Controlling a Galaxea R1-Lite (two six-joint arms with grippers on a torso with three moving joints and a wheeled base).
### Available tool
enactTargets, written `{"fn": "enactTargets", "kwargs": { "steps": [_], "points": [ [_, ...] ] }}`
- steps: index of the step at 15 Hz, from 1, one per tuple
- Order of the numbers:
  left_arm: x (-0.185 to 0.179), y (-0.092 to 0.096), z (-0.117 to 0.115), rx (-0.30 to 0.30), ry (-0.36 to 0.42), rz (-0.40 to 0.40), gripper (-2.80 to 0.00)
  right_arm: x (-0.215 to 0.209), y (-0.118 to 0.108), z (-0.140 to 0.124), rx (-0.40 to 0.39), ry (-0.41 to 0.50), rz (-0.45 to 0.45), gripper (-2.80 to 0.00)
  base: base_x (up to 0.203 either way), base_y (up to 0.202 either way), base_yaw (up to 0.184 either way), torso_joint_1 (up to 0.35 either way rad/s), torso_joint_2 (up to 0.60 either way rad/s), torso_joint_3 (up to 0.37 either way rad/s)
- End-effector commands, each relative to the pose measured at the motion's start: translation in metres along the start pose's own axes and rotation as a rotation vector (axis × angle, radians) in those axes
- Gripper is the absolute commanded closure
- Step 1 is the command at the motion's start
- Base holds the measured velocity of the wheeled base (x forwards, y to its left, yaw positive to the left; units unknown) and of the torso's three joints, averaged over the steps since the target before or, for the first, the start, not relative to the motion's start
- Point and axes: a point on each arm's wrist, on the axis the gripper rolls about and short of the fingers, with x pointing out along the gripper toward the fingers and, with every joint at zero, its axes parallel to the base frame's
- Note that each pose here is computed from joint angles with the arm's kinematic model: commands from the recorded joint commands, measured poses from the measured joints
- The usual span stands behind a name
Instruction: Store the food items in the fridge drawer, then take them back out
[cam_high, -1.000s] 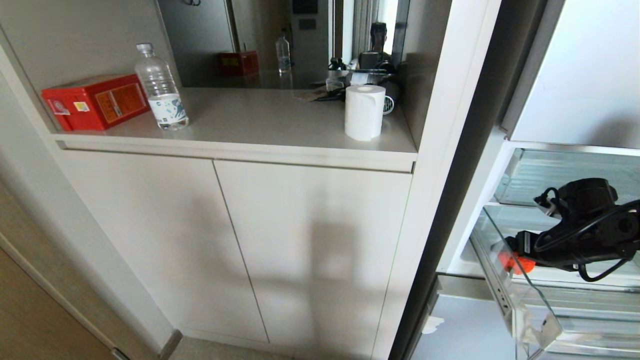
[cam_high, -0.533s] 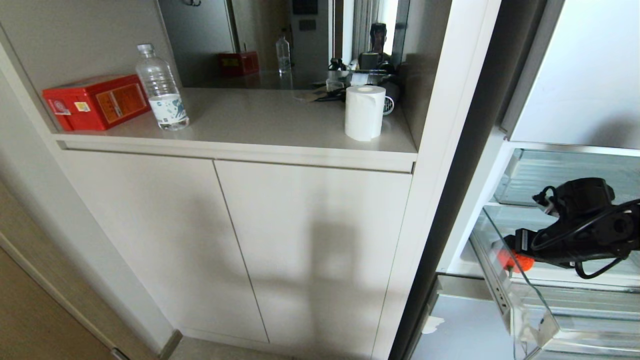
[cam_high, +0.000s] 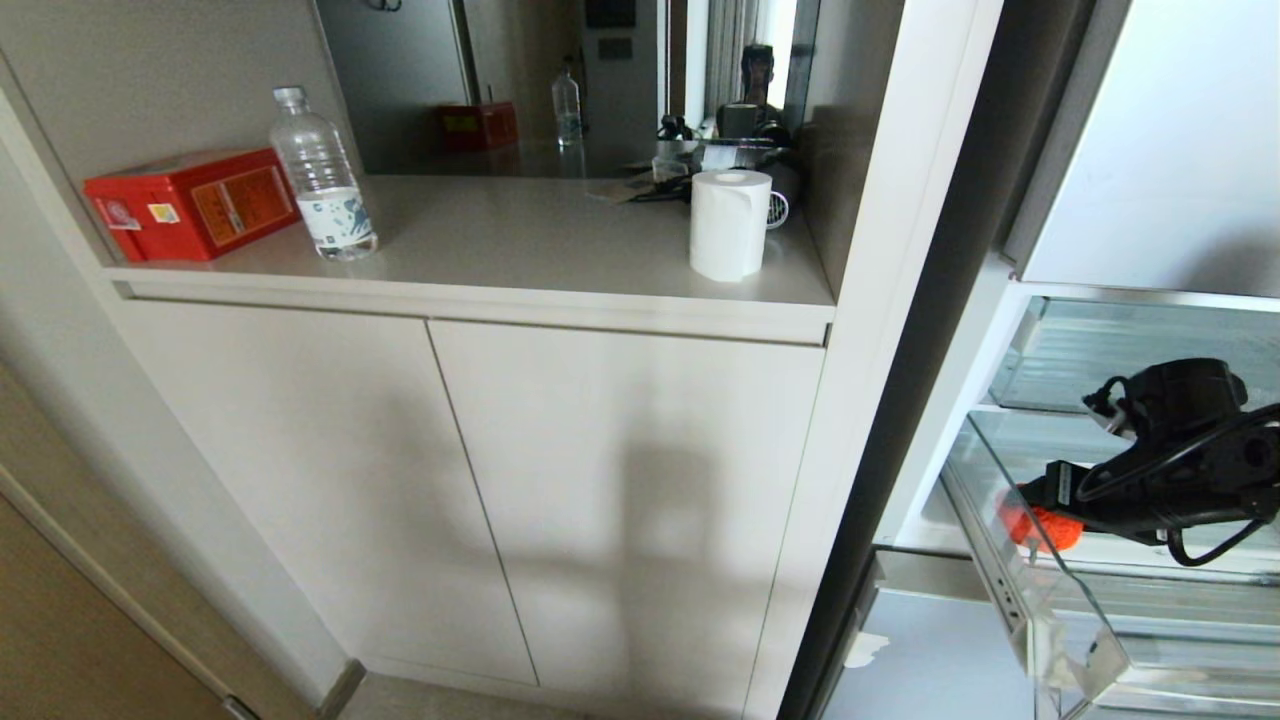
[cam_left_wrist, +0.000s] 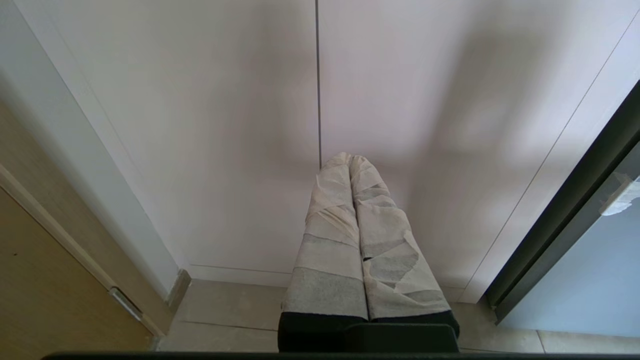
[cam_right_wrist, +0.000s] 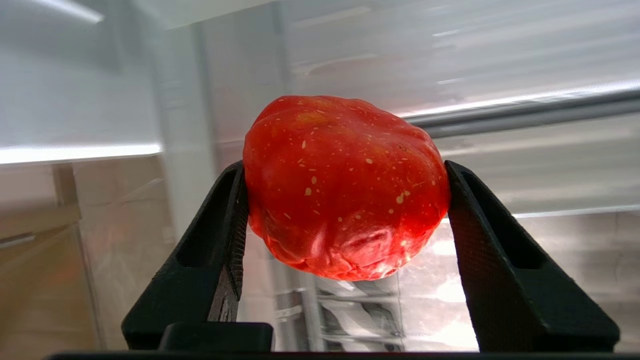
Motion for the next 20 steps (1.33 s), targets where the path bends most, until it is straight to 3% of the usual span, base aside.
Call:
{"fn": "enactTargets", "kwargs": {
  "steps": [1, 10, 13, 17, 20],
  "points": [
    [0.000, 0.000, 0.000, 0.000, 0.001, 0.001, 0.00, -0.020, 0.001, 0.007, 0.001, -0.063, 0.008, 0.00, 0.000, 0.000, 0.000, 0.000, 0.00, 0.000],
    [0.000, 0.000, 0.000, 0.000, 0.001, 0.000, 0.00, -0.093, -0.002, -0.024, -0.001, -0.150, -0.001, 0.00, 0.000, 0.000, 0.000, 0.000, 0.00, 0.000],
    [0.000, 0.000, 0.000, 0.000, 0.001, 0.000, 0.00, -0.133, -0.009, -0.030, 0.027, -0.266, -0.021, 0.00, 0.000, 0.000, 0.000, 0.000, 0.00, 0.000],
    [0.000, 0.000, 0.000, 0.000, 0.001, 0.000, 0.00, -0.191, -0.031, -0.040, 0.089, -0.456, -0.123, 0.00, 0.000, 0.000, 0.000, 0.000, 0.00, 0.000],
    [0.000, 0.000, 0.000, 0.000, 0.001, 0.001, 0.00, -0.210, -0.048, -0.058, 0.143, -0.507, -0.228, 0.00, 0.000, 0.000, 0.000, 0.000, 0.00, 0.000]
  ]
}}
